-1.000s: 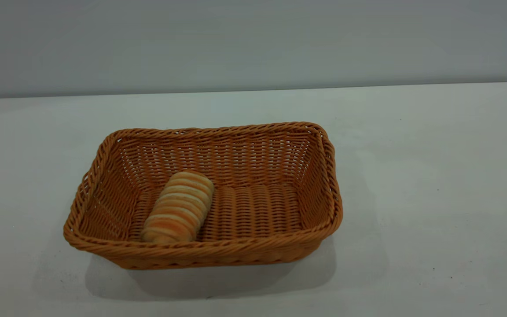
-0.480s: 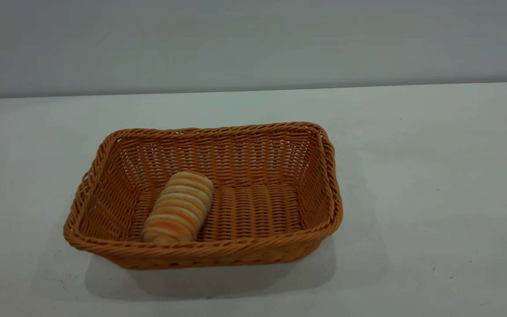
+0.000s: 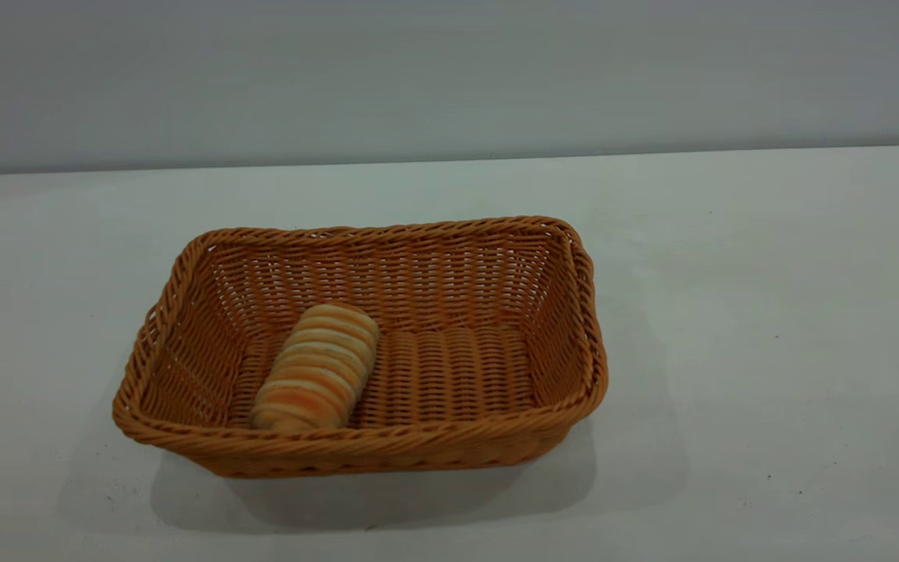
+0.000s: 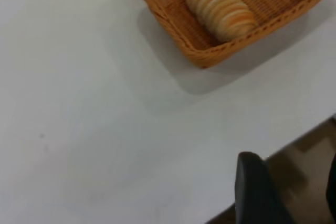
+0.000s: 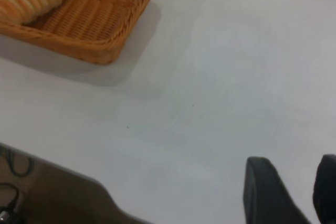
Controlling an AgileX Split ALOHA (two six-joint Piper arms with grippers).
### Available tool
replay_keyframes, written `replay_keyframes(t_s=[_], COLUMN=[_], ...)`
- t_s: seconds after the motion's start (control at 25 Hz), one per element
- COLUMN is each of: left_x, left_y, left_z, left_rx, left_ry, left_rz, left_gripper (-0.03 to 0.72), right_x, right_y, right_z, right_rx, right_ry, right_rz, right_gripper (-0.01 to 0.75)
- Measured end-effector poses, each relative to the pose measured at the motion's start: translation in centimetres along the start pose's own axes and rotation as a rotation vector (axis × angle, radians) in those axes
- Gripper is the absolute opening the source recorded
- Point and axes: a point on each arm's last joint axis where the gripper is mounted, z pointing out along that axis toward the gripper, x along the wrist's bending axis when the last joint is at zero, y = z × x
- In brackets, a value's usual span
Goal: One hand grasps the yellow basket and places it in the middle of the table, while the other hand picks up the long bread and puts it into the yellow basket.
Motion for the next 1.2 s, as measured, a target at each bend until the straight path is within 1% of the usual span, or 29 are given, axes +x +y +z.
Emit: replay_keyframes(t_s=[0.2,1.2], left_x=[-0.37,-0.38], left_y=[-0.46,-0.45], left_z=[0.95,1.01], left_rx=[0.027,0.024], left_ry=[-0.032,-0.033], left_rz=[-0.006,-0.009], left_gripper=[0.386,0.386], right_x=[0.01,0.02], right_y=[0.00,0.00], right_z=[0.00,0.02], right_rx=[0.000,-0.001], right_ry=[0.001,0.003], right_rz=[0.000,0.003], right_gripper=[0.268,0.268])
